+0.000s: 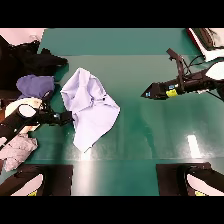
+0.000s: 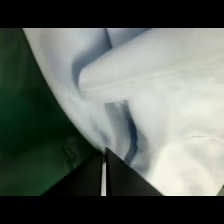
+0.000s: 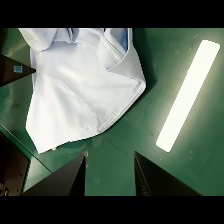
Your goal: Fold the shirts.
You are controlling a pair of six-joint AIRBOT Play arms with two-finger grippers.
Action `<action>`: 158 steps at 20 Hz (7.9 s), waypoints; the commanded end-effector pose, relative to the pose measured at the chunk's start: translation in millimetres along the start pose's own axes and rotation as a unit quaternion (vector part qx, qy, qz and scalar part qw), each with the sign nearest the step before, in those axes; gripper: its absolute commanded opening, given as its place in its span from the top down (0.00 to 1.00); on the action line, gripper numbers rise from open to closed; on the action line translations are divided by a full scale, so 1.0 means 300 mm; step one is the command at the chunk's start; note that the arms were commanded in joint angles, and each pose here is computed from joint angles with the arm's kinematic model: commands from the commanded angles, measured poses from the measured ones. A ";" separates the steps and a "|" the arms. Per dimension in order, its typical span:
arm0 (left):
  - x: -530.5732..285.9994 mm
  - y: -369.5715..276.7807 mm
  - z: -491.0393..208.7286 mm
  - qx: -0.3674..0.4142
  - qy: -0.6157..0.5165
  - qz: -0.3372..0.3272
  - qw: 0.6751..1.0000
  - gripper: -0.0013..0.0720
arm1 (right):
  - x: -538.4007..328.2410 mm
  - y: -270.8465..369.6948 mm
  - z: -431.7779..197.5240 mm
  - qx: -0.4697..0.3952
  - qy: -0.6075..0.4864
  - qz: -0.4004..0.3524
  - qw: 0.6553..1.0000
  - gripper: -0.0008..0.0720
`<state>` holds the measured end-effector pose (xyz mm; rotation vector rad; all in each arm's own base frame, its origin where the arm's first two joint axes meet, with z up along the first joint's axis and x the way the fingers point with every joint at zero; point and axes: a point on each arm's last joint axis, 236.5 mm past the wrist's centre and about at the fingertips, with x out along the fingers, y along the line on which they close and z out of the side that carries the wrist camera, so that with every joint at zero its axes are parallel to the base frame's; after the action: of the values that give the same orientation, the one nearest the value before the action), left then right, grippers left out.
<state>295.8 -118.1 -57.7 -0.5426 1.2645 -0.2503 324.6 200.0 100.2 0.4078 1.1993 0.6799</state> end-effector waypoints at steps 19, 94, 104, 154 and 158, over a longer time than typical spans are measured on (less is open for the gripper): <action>-0.169 -0.108 0.089 0.108 0.020 0.012 0.994 0.95 | 0.754 0.137 -0.363 0.107 0.101 0.024 0.989 0.23; -0.220 0.126 0.176 0.139 0.112 0.186 0.966 0.24 | -0.379 -0.333 0.376 -0.007 -0.106 -0.237 0.966 0.30; -0.141 0.280 -0.053 0.099 0.089 0.207 0.969 0.24 | -0.459 -0.229 0.326 -0.027 -0.116 -0.228 0.966 0.30; -1.208 -0.665 0.409 0.257 -0.395 -0.021 0.882 0.95 | -0.969 0.045 0.260 -0.074 -0.454 -0.217 0.861 0.97; -1.541 -0.826 0.335 0.295 -0.492 -0.050 0.818 0.95 | -1.248 0.350 0.190 -0.164 -0.545 -0.215 0.794 0.97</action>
<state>319.5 -88.5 402.1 -0.1549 0.2884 -0.3498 320.6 22.7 372.6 0.2260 0.2350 0.1370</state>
